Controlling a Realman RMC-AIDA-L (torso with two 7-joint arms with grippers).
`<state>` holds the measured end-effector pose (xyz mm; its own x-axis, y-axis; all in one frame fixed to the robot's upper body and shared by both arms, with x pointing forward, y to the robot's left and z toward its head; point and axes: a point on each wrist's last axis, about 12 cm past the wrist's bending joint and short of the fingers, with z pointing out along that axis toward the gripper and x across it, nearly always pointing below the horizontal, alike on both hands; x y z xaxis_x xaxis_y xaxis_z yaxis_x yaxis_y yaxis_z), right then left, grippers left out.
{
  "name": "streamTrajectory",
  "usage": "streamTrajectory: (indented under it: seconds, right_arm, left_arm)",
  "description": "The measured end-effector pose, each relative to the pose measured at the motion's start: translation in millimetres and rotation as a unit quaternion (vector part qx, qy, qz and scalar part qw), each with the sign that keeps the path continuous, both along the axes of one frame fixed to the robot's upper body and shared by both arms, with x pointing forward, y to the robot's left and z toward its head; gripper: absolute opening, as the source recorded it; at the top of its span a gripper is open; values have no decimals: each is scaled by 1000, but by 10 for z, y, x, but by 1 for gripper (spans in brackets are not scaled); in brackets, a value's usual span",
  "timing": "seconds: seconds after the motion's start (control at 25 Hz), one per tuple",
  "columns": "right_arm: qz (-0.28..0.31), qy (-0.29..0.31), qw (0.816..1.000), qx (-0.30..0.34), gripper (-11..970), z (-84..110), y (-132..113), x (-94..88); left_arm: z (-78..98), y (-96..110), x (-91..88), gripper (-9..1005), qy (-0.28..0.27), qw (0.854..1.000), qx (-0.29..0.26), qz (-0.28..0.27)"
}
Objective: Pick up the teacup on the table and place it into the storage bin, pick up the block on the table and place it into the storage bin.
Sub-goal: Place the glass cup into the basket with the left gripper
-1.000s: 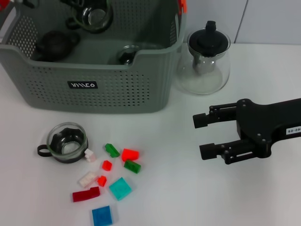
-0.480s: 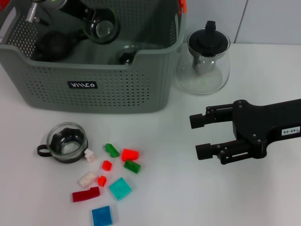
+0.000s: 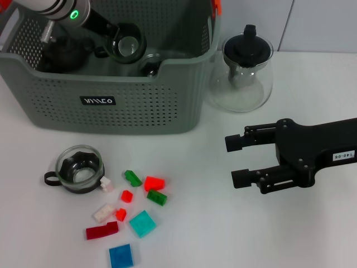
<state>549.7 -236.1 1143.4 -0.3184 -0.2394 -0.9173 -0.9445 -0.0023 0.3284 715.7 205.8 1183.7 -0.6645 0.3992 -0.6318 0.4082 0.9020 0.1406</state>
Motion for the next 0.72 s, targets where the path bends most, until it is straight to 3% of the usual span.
streamTrajectory:
  seconds: [0.48,0.72]
  right_arm:
    - [-2,-1,1000,1,792,-25,-6,-10]
    - [-1,-1,1000,2,792,-30,-1,-11]
  left_arm:
    - [-74,-4,-26,63,-3,1000,7,-3]
    - [-98,-16,-38,116,-6,1000,8,-5]
